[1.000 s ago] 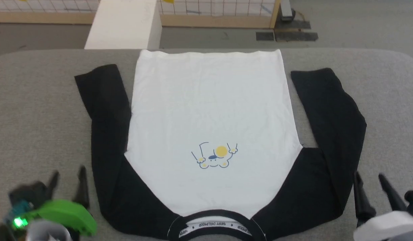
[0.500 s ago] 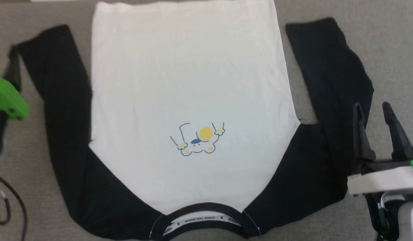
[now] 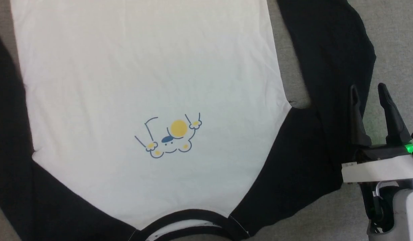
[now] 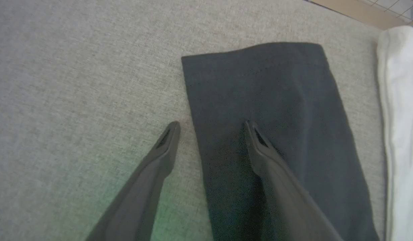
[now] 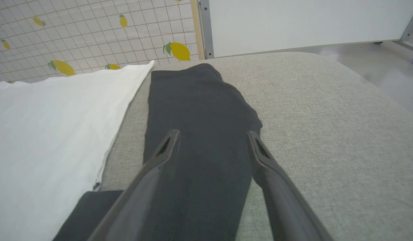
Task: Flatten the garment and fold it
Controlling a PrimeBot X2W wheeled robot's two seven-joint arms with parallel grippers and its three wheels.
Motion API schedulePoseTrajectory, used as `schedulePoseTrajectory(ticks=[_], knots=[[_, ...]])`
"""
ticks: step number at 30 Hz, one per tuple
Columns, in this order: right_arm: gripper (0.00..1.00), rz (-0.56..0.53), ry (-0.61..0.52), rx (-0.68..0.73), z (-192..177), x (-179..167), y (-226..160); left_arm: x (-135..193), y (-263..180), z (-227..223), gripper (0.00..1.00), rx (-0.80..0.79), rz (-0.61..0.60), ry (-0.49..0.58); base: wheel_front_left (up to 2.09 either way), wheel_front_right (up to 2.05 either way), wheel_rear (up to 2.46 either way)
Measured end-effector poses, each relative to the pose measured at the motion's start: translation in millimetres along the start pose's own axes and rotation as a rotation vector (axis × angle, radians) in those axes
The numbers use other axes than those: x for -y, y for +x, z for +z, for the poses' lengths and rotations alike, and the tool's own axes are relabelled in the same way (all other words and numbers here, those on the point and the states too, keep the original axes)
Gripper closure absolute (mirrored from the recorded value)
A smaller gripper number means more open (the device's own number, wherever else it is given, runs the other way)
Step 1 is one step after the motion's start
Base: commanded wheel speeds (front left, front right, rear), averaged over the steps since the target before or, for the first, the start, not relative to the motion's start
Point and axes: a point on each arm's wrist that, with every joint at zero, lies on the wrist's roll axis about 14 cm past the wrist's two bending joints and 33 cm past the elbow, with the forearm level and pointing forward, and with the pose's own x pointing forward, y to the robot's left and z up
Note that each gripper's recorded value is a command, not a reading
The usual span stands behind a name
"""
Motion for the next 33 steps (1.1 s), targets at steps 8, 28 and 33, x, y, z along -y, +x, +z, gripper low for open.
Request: schedulePoseTrajectory(ticks=[8,28,33], knots=[[0.00,-0.022,-0.006,-0.006,0,8,-4,3,-6,-6,1.00,-0.041,-0.010,-0.036,0.00,0.00,0.00],[0.00,-0.008,0.029,0.099,56,4,-58,16,-166,101,1.00,0.652,-0.158,0.109,0.00,0.00,0.00],[0.00,0.008,0.040,0.151,75,1,-73,43,-231,113,1.00,0.744,-0.284,0.132,0.00,0.00,0.00]])
